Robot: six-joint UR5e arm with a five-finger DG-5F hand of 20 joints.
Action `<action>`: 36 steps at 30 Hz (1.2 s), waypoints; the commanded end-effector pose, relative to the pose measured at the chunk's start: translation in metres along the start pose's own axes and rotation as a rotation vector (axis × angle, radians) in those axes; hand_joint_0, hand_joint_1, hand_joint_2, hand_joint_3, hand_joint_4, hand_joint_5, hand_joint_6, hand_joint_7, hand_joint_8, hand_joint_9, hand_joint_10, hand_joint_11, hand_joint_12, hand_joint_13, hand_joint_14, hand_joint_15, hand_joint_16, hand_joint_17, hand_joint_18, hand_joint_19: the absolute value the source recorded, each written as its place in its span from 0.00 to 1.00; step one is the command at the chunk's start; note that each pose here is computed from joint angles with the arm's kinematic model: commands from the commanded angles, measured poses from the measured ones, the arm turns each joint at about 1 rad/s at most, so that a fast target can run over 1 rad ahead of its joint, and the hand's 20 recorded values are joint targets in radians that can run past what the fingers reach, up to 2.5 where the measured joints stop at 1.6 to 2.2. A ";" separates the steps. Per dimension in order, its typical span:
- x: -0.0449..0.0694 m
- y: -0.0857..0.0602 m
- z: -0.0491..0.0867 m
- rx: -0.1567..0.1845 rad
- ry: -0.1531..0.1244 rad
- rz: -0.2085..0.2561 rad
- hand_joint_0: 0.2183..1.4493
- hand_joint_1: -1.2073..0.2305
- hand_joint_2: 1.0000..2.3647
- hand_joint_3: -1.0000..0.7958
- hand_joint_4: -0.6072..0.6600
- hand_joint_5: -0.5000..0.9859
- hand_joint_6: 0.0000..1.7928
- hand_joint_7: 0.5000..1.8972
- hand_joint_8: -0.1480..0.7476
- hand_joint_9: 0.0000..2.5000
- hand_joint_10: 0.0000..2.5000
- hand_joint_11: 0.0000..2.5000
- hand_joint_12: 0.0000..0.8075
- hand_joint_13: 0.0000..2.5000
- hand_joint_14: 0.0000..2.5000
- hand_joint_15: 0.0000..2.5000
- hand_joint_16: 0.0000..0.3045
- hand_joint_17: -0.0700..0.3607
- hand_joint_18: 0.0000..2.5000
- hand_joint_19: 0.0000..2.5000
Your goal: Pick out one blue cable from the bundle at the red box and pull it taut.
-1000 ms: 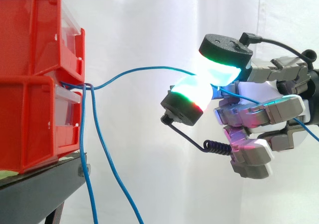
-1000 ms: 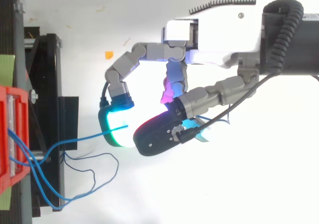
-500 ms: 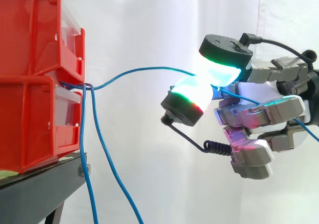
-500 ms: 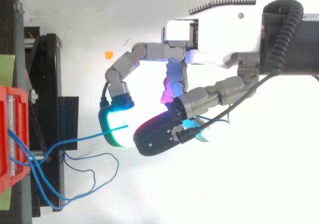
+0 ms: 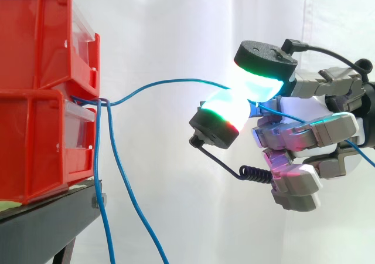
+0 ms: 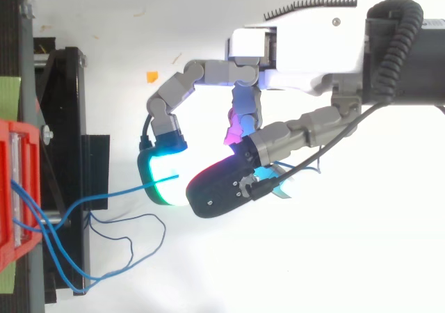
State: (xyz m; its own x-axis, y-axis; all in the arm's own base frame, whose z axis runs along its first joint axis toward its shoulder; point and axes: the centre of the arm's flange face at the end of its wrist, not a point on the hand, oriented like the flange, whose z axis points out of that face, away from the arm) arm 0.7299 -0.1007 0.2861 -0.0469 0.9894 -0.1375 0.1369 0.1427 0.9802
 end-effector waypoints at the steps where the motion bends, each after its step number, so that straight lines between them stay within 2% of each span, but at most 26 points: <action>1: 0.000 -0.001 0.000 0.002 0.000 0.000 0.22 0.29 0.59 0.54 0.11 0.32 0.49 0.52 0.42 0.69 0.01 0.31 0.46 0.52 0.01 0.24 0.21 0.50 0.46 0.28; 36: 0.000 -0.001 0.000 0.002 0.000 0.000 0.22 0.28 0.55 0.54 0.12 0.32 0.49 0.52 0.42 0.67 0.01 0.30 0.47 0.51 0.01 0.23 0.21 0.50 0.45 0.28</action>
State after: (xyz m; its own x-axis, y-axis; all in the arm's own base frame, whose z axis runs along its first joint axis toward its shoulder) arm 0.7295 -0.1007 0.2853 -0.0471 0.9894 -0.1375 0.1385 0.1428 0.9800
